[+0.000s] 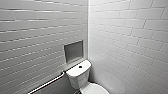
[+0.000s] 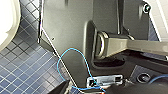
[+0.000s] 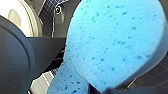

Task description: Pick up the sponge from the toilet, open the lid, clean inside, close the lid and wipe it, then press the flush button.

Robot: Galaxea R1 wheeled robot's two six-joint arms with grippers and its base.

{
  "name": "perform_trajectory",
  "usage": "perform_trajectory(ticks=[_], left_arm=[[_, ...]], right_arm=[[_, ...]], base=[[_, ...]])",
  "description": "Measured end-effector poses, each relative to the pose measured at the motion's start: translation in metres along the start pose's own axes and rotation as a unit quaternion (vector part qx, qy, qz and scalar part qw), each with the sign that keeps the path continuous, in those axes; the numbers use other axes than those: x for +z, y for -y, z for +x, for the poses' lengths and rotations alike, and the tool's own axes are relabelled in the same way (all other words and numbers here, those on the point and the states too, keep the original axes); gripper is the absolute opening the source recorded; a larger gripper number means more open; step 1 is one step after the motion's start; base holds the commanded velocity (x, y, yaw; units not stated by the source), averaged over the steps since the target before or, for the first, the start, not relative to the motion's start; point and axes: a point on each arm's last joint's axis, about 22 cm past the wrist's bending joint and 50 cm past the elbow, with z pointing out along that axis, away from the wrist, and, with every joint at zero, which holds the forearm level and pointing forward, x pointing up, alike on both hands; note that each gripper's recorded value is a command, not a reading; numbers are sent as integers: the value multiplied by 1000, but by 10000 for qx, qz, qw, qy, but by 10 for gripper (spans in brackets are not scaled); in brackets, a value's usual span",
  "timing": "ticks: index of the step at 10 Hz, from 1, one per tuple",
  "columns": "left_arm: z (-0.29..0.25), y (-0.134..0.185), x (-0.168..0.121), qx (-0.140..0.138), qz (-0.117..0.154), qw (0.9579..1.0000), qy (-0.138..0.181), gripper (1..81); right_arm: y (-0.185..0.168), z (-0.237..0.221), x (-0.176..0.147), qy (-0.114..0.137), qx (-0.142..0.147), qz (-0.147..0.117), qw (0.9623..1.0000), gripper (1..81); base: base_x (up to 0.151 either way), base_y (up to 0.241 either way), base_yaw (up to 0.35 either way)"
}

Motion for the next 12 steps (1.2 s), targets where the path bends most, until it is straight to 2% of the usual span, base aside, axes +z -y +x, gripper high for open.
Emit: perform_trajectory(ticks=[4, 8, 9, 11, 12], left_arm=[[2, 20, -7, -33, 152, 9999, -47, 811], [15, 30, -9, -49, 321, 9991, -264, 811], [17, 24, -6, -43, 313, 9991, -296, 811], [21, -1, 1, 9, 127, 9995, -290, 811], [27, -4, 1, 158, 104, 9994, -301, 811]], right_arm=[[5, 0, 3, -4, -2, 38, 10000, 10], [5, 0, 5, -7, -4, 7, 10000, 10], [6, 0, 7, -8, -6, 10, 10000, 10], [8, 6, 8, -46, -26, 13, 10000, 10], [7, 9, 8, -54, -33, 8, 10000, 10]], base=[[0, 0, 0], [0, 0, 0], [0, 0, 0], [0, 0, 0], [0, 0, 0]])
